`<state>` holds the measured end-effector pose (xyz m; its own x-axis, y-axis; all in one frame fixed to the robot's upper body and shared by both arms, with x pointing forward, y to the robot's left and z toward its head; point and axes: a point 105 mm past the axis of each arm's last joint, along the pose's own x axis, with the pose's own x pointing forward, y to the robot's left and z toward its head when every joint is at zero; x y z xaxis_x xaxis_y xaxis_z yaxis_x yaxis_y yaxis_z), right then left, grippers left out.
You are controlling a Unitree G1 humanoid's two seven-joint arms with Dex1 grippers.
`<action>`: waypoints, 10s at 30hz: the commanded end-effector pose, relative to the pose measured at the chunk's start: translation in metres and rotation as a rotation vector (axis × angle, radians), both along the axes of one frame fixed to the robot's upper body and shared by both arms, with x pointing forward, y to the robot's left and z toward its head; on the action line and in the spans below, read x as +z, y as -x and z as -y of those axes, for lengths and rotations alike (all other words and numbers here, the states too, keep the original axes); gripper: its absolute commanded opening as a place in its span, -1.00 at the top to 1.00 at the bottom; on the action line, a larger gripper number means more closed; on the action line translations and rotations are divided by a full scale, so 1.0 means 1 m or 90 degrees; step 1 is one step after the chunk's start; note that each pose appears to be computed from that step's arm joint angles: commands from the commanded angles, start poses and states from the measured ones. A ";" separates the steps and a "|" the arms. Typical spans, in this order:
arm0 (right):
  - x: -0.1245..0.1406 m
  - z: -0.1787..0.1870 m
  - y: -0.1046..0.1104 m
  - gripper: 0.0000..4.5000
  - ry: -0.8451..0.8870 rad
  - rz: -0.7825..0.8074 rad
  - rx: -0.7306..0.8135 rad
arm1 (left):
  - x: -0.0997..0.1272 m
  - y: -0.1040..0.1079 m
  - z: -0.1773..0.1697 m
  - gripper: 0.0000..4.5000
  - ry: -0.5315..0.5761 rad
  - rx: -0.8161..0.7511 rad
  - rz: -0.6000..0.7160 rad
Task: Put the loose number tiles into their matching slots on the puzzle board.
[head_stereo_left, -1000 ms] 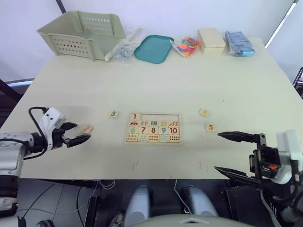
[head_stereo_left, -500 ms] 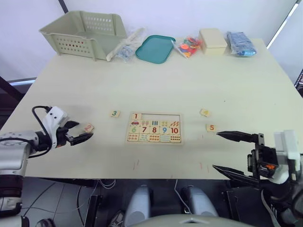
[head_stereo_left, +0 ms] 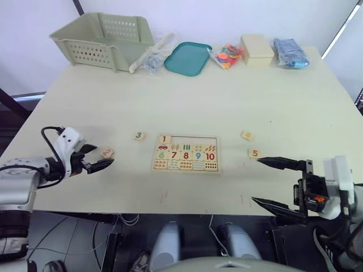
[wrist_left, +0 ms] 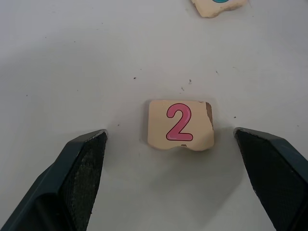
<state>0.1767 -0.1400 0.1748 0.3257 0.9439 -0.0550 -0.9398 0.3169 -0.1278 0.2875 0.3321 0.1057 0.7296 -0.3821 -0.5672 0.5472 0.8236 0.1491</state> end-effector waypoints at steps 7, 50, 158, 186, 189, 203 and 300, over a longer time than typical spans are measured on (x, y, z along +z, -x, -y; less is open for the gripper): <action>0.005 -0.003 0.001 -1.00 -0.005 0.024 0.011 | 0.002 0.003 0.002 -0.43 -0.006 -0.001 0.002; 0.010 0.002 0.004 -1.00 -0.008 0.043 0.030 | 0.024 0.040 0.080 0.14 0.060 0.282 0.001; 0.013 -0.011 0.019 -1.00 -0.012 0.020 0.021 | -0.016 0.014 0.034 -0.16 -0.113 -0.546 -0.077; 0.011 -0.011 0.021 -1.00 -0.010 0.019 0.009 | -0.004 0.007 0.044 0.53 -0.112 -0.559 -0.034; 0.011 -0.011 0.020 -1.00 -0.014 0.024 0.001 | 0.020 -0.001 0.052 0.53 -0.112 -0.563 -0.009; 0.016 -0.007 0.013 -1.00 -0.038 0.074 -0.058 | 0.098 -0.044 0.130 0.53 -0.269 -0.536 -0.063; 0.007 -0.014 0.031 -1.00 -0.041 0.071 -0.164 | 0.041 -0.083 0.200 0.53 -0.396 -0.533 -0.123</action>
<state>0.1502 -0.1318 0.1740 0.5733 0.8189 0.0264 -0.8048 0.5689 -0.1691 0.3710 0.1355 0.1434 0.2393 -0.3266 -0.9144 0.9679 0.0056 0.2513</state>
